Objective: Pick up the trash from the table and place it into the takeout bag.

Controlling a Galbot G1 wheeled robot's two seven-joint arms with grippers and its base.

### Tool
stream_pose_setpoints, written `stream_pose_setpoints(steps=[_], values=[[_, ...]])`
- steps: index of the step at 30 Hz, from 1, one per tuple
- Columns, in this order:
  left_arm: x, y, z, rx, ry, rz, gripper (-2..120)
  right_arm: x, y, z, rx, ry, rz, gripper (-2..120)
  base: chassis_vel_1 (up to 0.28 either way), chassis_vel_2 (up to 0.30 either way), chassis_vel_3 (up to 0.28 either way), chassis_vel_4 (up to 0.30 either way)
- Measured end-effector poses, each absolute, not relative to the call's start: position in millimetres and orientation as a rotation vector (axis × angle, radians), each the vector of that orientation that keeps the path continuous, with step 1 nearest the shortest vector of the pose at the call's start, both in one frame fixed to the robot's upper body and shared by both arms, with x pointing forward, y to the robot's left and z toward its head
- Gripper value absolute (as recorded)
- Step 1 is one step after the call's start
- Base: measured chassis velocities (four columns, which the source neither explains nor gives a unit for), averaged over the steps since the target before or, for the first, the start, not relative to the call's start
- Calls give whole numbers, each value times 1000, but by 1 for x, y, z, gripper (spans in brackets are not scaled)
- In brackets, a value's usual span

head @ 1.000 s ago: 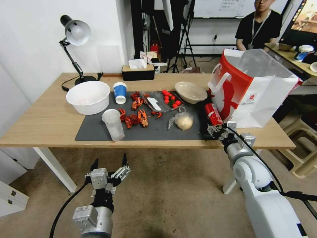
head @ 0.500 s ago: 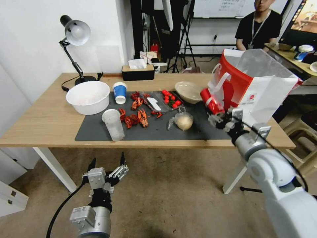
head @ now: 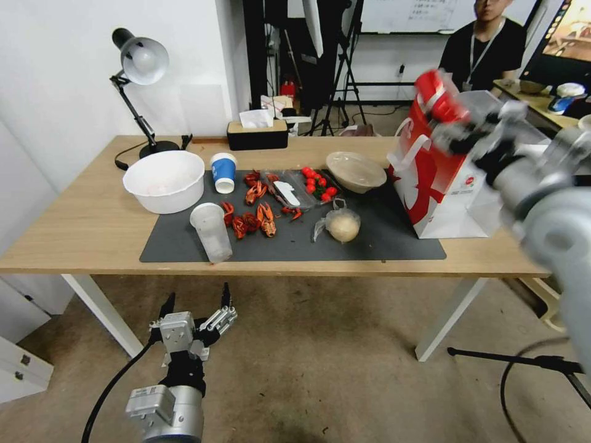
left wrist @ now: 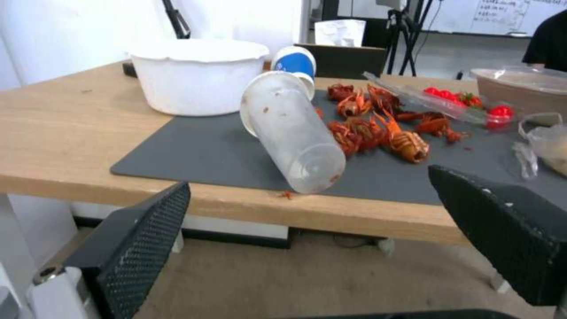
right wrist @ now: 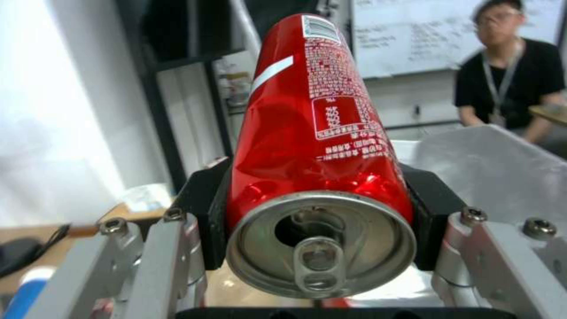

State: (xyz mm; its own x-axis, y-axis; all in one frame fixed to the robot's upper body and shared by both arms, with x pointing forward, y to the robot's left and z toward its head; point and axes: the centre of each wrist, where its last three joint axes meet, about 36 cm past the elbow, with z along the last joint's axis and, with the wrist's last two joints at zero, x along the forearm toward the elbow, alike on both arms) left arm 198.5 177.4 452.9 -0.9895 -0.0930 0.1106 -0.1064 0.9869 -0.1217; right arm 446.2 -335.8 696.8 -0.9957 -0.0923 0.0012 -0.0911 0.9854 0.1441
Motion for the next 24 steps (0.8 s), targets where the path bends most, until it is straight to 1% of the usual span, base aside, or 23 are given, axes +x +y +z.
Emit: stream_pose_setpoints(steps=[3, 11, 17, 24], values=[[200, 175, 455, 171, -3029, 225, 100, 459, -346, 706, 68, -3079, -245, 52, 0, 0, 0, 0], [198, 173, 458, 177, -3027, 231, 100, 476, -359, 705, -29, -2976, -285, 52, 0, 0, 0, 0], [197, 175, 459, 181, -3033, 234, 100, 486, -366, 699, -42, -2929, -318, 52, 0, 0, 0, 0], [196, 172, 460, 189, -3032, 244, 100, 492, -364, 689, -34, -2904, -330, 52, 0, 0, 0, 0]])
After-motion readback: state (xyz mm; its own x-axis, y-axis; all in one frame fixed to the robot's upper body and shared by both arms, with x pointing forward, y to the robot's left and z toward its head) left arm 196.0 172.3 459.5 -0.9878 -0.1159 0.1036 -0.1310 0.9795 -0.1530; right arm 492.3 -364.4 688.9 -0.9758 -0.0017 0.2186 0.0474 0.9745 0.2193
